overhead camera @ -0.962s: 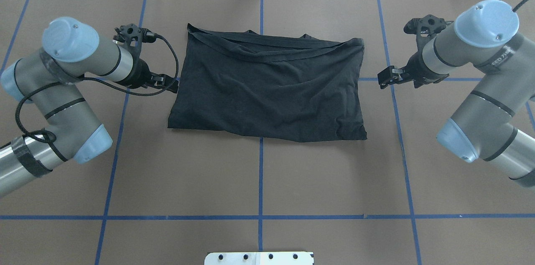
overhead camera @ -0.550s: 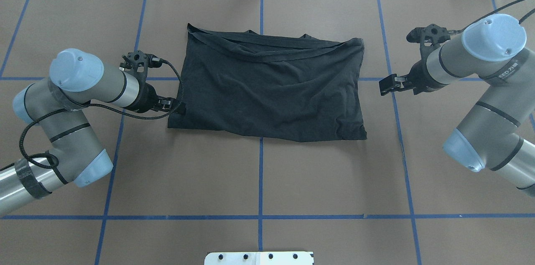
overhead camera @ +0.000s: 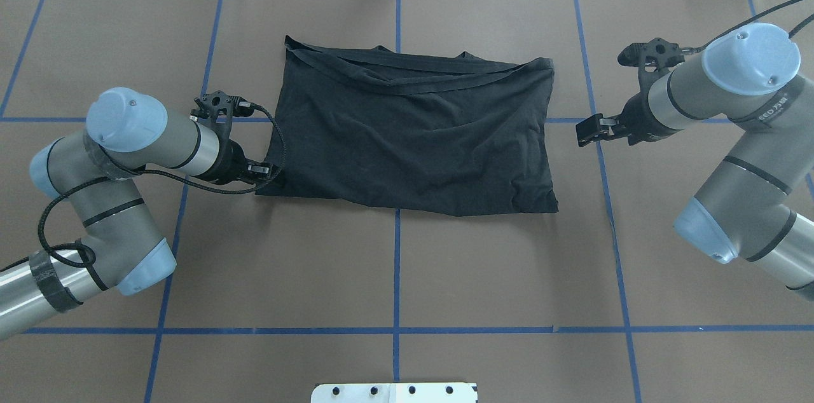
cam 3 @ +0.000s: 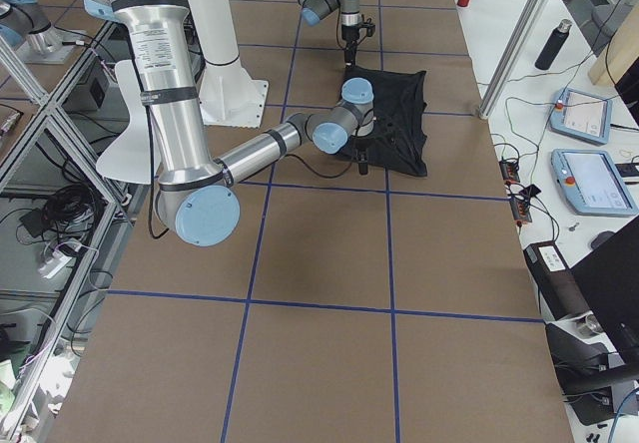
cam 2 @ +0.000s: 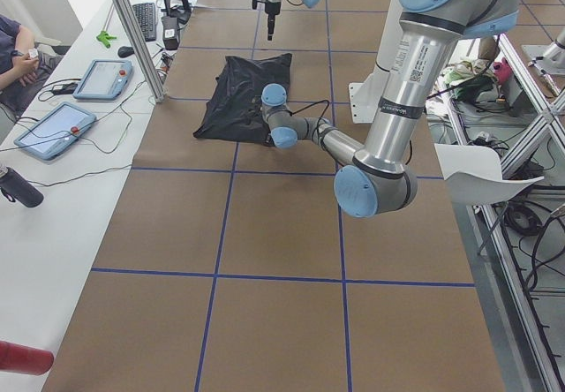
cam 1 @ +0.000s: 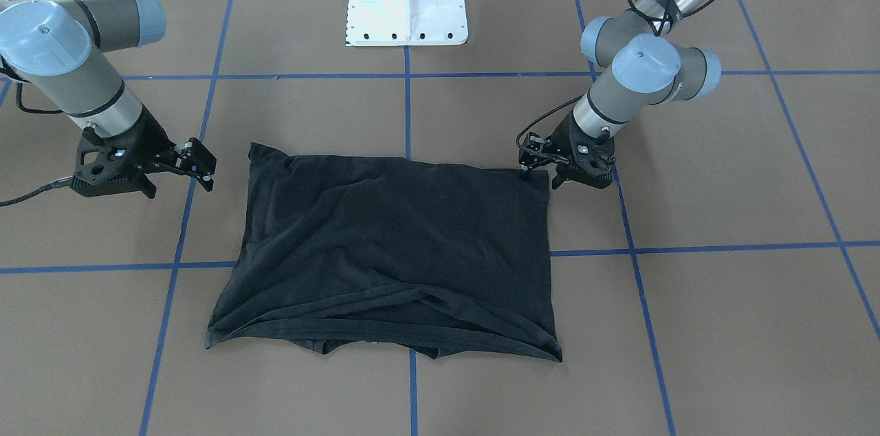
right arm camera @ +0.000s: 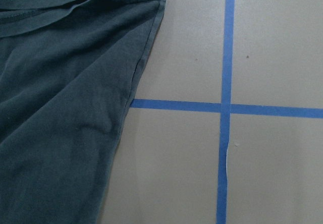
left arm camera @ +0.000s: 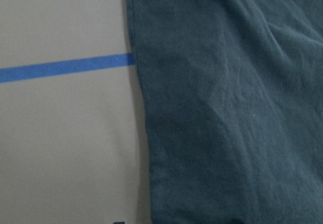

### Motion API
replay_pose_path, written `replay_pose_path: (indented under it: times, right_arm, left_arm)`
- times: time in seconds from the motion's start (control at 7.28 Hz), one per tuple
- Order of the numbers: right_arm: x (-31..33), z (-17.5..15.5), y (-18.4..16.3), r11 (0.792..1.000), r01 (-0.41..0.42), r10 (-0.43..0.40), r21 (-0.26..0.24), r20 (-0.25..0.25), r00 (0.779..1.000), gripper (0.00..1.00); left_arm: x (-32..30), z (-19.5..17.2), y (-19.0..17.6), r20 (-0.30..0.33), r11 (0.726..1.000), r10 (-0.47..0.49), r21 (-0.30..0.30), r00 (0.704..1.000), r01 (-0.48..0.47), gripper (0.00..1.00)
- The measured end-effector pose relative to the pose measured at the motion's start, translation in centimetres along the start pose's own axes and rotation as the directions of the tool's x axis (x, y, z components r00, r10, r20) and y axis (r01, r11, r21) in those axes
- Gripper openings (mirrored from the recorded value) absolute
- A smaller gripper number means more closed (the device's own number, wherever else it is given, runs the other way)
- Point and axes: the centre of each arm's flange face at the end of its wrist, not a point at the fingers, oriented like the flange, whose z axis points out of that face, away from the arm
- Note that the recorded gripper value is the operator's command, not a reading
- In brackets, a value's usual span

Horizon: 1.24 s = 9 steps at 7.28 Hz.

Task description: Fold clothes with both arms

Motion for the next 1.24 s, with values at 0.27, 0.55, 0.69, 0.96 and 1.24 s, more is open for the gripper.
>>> replay_pose_path:
  times: [0.27,0.55,0.69,0.96,1.24]
  right_arm:
    - [0.0,0.0,0.0,1.0,0.0,0.0,0.001,0.0,1.0,1.0]
    - [0.0,-0.1,0.0,1.0,0.0,0.0,0.001,0.001,1.0,1.0]
    - [0.0,0.0,0.0,1.0,0.0,0.0,0.001,0.001,1.0,1.0]
    - [-0.1,-0.1,0.0,1.0,0.0,0.0,0.0,0.003,1.0,1.0]
    - [-0.7,-0.2,0.0,1.0,-0.007,0.007,0.001,0.011,1.0,1.0]
  left_arm:
    - [0.5,0.1,0.4,-0.006,1.0,-0.016,-0.007,1.0,0.016,0.04]
    - [1.5,0.3,1.0,-0.019,0.999,-0.05,-0.016,0.999,0.049,0.0]
    - [2.1,0.0,1.2,-0.029,0.998,-0.056,-0.016,0.998,0.055,0.0]
    - [2.6,-0.6,1.2,-0.034,0.998,-0.054,-0.01,0.998,0.054,0.0]
    - [0.2,-1.7,-1.5,0.007,0.999,-0.032,0.031,0.999,0.032,0.0]
